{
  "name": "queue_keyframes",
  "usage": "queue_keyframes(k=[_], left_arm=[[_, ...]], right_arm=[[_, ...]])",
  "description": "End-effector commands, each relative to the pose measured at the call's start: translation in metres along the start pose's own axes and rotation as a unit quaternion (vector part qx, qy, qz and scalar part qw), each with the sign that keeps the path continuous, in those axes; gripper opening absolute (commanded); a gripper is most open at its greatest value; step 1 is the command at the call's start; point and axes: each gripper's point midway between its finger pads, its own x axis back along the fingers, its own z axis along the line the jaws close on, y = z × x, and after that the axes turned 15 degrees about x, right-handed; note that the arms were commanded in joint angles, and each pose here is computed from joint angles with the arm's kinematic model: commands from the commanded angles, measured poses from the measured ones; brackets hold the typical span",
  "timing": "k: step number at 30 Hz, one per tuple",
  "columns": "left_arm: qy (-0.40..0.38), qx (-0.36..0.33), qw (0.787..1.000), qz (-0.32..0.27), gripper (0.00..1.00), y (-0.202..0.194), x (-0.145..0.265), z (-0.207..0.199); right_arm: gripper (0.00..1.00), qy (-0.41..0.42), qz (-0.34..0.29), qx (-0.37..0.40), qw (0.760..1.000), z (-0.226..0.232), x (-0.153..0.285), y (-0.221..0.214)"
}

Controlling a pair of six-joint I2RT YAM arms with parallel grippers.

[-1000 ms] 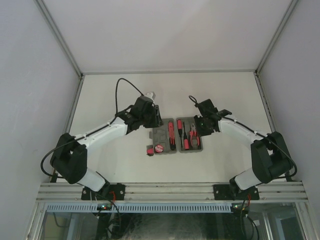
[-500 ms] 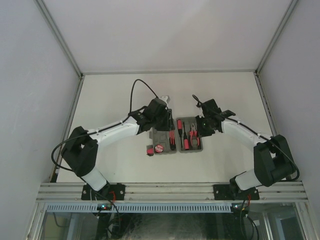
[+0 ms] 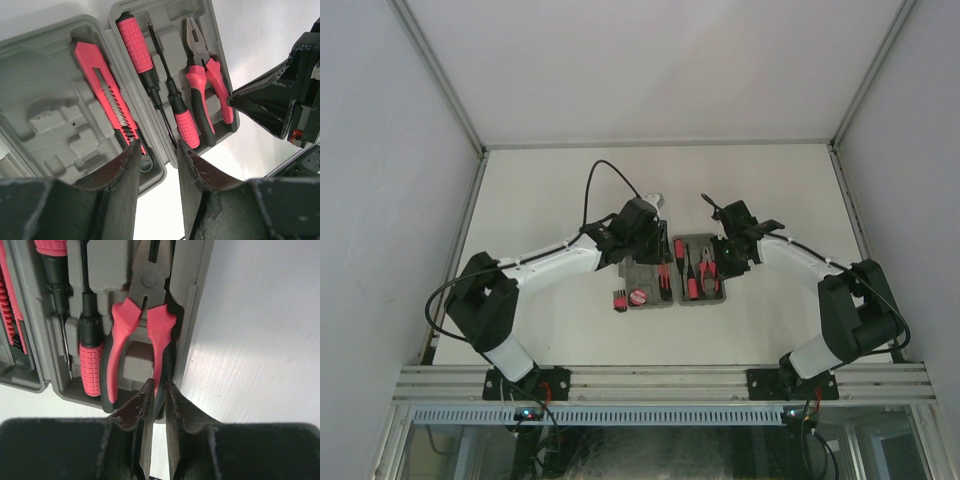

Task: Sort the tools into containers
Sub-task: Adjust the pliers in the storage box.

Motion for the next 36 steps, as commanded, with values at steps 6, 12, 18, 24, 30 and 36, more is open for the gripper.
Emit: queue_keyframes(k=[6,12,18,24,30,36], left_arm=[[-0.014,0.008,1.000,-0.022,0.38,0.014,0.002,-0.013],[-0.008,0.008,1.000,-0.024,0.38,0.014,0.003,-0.010],[-0.002,0.010,1.000,-0.020,0.38,0.011,0.001,-0.005],[-0.010,0.006,1.000,-0.015,0.38,0.011,0.001,-0.010],[-0.012,0.004,1.000,-0.014,0.38,0.012,0.000,-0.012],[-0.002,0.002,1.000,-0.024,0.38,0.019,0.002,-0.009]], right_arm=[[0.12,-0.020,0.019,0.006,1.000,-0.006,-0.010,-0.006],[0.11,-0.032,0.037,0.008,0.999,-0.009,-0.016,-0.013],[0.10,-0.039,0.056,0.013,0.998,-0.011,-0.022,-0.019],[0.08,-0.041,0.072,0.014,0.996,-0.012,-0.027,-0.026],[0.06,-0.041,0.081,0.014,0.996,-0.013,-0.031,-0.029],[0.09,-0.032,0.032,0.021,0.999,-0.009,-0.018,-0.009]])
